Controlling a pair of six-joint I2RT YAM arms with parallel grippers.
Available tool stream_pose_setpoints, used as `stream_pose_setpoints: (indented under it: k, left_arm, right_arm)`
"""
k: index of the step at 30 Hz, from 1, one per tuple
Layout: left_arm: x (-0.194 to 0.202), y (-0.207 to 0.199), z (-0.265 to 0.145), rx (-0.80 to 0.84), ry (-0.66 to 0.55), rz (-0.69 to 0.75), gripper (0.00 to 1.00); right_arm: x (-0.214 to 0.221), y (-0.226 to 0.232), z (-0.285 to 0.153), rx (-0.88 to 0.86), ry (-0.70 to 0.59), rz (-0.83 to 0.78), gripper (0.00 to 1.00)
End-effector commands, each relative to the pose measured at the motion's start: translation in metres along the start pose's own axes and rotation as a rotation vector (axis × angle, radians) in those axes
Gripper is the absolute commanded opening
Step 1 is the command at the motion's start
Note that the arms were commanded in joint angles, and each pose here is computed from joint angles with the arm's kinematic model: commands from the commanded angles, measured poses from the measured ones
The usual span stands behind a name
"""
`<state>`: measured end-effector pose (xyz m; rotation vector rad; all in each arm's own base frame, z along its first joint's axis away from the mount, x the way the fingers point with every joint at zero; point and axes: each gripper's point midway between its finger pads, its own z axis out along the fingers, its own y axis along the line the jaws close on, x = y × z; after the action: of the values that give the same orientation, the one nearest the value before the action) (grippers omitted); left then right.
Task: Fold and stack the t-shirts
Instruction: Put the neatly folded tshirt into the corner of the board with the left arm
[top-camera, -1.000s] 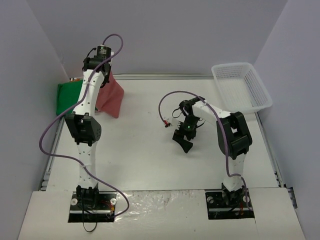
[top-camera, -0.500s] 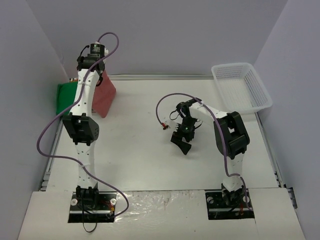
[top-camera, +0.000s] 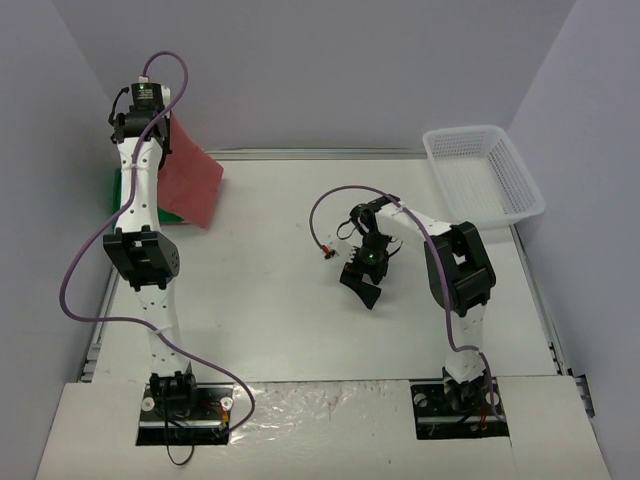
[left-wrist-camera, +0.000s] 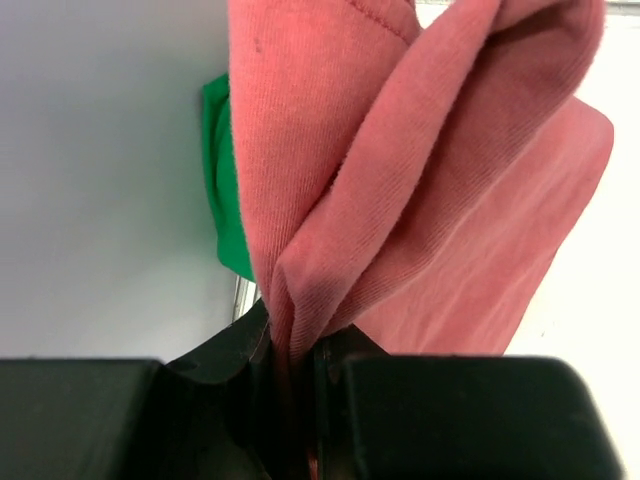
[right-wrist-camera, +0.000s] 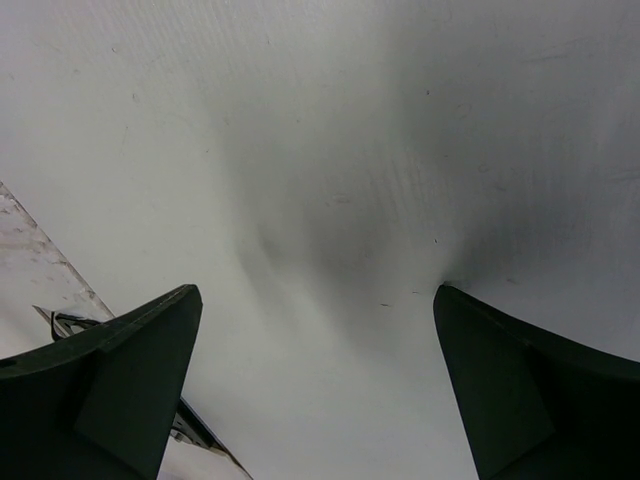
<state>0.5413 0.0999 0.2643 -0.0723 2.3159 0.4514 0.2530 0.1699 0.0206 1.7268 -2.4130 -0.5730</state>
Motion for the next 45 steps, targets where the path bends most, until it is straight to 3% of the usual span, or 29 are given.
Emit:
stream_pose_setpoints:
  k: [1,9,16,20,22,23,25,26,28,33,42,45]
  left_arm:
    - [-0.034,0.016,-0.015,-0.028,-0.129,-0.064,0.02]
    - [-0.022,0.036,0.022,-0.1,-0.108,-0.042,0.02]
    - [0.015,0.08,0.094,-0.247,-0.031,-0.06,0.02]
    - [0.034,0.112,0.12,-0.444,0.011,0.038,0.04]
    - [0.025,0.124,0.122,-0.531,-0.034,0.067,0.23]
    - [0.024,0.129,0.119,-0.556,-0.027,0.112,0.42]
    - [0.026,0.131,0.116,-0.576,-0.025,0.135,0.52]
    - [0.016,0.137,0.1,-0.587,-0.05,0.133,0.6]
    - [0.018,0.134,0.091,-0.583,-0.065,0.134,0.66]
    - [-0.011,0.135,0.007,-0.562,-0.17,0.088,0.81]
    - [-0.026,0.095,-0.18,-0.181,-0.378,-0.058,0.87]
    - [-0.015,0.071,-0.264,0.022,-0.557,-0.05,0.88]
  right_arm:
    - [0.034,0.004,0.039,-0.091,0.147,0.051,1.0]
    - [0.039,0.005,0.045,-0.112,0.17,0.075,1.0]
    - [0.046,0.01,0.054,-0.154,0.195,0.089,1.0]
    - [0.052,0.012,0.058,-0.168,0.214,0.098,1.0]
    - [0.051,0.015,0.058,-0.181,0.202,0.096,1.0]
    - [0.051,0.017,0.058,-0.19,0.206,0.094,1.0]
    - [0.051,0.019,0.057,-0.195,0.2,0.084,1.0]
    - [0.052,0.018,0.056,-0.192,0.202,0.085,1.0]
    - [0.053,0.018,0.056,-0.19,0.204,0.084,1.0]
    - [0.054,0.019,0.057,-0.196,0.206,0.08,1.0]
    - [0.051,0.016,0.051,-0.165,0.199,0.075,1.0]
    - [0.039,0.006,0.034,-0.107,0.144,0.083,1.0]
